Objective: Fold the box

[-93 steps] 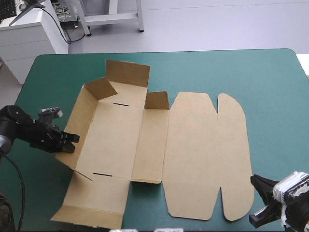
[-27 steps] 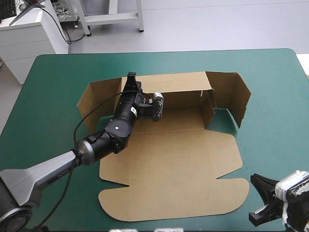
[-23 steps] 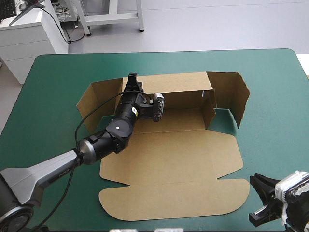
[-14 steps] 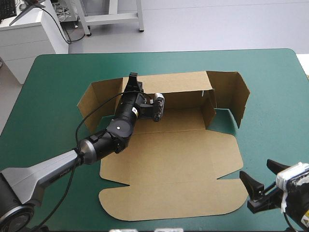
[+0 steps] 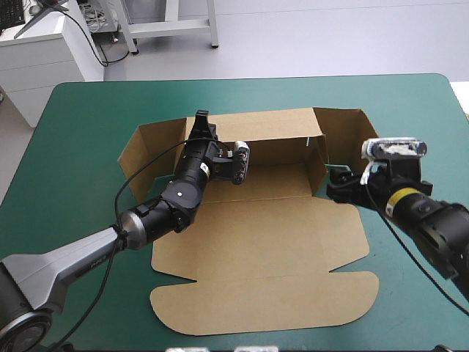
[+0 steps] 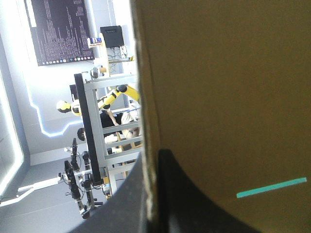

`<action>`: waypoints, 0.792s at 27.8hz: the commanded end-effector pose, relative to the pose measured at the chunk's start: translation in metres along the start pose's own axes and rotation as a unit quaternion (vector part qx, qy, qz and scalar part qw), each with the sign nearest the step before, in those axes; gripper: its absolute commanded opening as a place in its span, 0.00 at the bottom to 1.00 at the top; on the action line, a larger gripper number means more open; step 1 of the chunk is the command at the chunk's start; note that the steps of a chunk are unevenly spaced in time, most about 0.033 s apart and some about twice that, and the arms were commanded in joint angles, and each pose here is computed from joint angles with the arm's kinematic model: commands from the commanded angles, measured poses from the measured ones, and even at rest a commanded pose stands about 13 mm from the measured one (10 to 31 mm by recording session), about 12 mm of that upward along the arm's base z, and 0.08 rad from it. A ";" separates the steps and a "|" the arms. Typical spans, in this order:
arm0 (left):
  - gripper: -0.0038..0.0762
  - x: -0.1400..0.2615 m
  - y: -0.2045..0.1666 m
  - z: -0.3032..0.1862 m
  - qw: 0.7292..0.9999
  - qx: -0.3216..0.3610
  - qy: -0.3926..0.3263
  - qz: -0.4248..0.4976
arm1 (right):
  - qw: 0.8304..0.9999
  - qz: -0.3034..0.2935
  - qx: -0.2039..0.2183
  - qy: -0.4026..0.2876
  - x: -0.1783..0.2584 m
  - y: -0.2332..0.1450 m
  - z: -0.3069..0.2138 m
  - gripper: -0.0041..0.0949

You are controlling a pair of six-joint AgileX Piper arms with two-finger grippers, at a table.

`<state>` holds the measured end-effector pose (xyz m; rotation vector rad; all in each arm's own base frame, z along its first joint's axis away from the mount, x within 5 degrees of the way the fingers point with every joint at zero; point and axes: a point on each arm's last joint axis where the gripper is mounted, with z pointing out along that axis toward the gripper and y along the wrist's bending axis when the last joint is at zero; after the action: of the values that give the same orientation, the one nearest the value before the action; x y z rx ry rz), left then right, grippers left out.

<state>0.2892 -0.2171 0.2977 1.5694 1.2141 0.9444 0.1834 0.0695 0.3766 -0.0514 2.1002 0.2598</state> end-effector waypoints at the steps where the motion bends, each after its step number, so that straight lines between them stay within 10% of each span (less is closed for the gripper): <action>1: 0.04 0.000 0.019 -0.010 0.999 -0.027 -0.014 -0.022 | 0.998 0.028 0.031 -0.051 -0.052 -0.005 0.007 0.86; 22: 0.04 -0.010 0.015 -0.009 0.997 -0.012 -0.064 -0.048 | 0.991 0.043 0.007 0.126 -0.169 -0.110 0.158 0.86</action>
<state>0.2873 -0.2230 0.2962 1.5410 1.2329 0.8218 0.4178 -0.0150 0.4021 0.0397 2.4369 0.3129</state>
